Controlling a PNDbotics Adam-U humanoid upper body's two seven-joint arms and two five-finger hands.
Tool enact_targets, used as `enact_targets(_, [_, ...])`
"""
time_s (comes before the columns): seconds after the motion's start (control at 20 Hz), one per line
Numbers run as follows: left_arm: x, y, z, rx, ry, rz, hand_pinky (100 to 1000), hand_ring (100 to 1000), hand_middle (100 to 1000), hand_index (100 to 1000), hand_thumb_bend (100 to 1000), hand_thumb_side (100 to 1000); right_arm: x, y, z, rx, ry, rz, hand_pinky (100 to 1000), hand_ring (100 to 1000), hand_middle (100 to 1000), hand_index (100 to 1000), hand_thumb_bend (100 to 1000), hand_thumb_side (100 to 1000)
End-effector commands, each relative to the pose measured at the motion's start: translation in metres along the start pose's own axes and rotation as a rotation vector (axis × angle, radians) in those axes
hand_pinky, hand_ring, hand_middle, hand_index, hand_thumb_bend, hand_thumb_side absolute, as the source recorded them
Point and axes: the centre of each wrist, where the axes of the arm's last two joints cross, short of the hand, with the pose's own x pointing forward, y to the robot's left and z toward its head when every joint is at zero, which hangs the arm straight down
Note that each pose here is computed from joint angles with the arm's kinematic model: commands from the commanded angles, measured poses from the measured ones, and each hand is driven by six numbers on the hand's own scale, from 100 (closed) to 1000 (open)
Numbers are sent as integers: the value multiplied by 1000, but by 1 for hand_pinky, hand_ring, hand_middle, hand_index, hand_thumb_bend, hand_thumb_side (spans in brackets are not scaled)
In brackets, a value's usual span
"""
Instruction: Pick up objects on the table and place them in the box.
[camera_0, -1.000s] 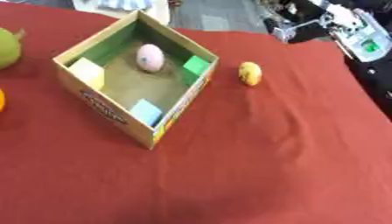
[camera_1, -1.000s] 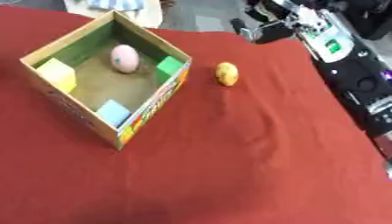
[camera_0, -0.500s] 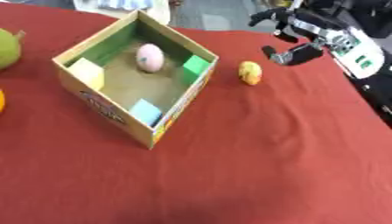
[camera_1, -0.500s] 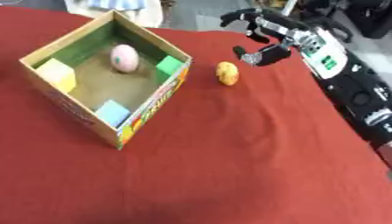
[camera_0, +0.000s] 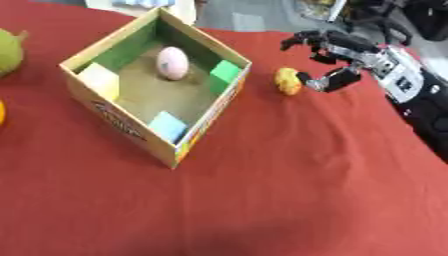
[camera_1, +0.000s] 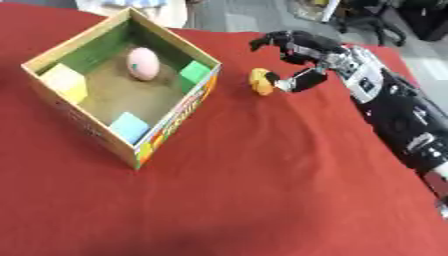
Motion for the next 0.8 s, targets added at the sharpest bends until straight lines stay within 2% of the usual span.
enact_targets(0.05, [4, 1, -5, -24, -9, -19, 838, 813, 782, 793, 100, 584, -3, -7, 5, 29, 7, 75, 1000, 100, 838, 973, 100, 174])
enact_targets(0.55, [3, -2, -6, -35, -7, -26, 838, 814, 783, 792, 100, 587, -16, 21, 25, -26, 92, 179, 1000, 100, 832, 974, 100, 170])
enact_targets(0.8, [3, -3, -7, -43, -6, -31, 838, 814, 784, 792, 100, 588, -19, 24, 29, -123, 89, 231, 1000, 100, 821, 971, 100, 127])
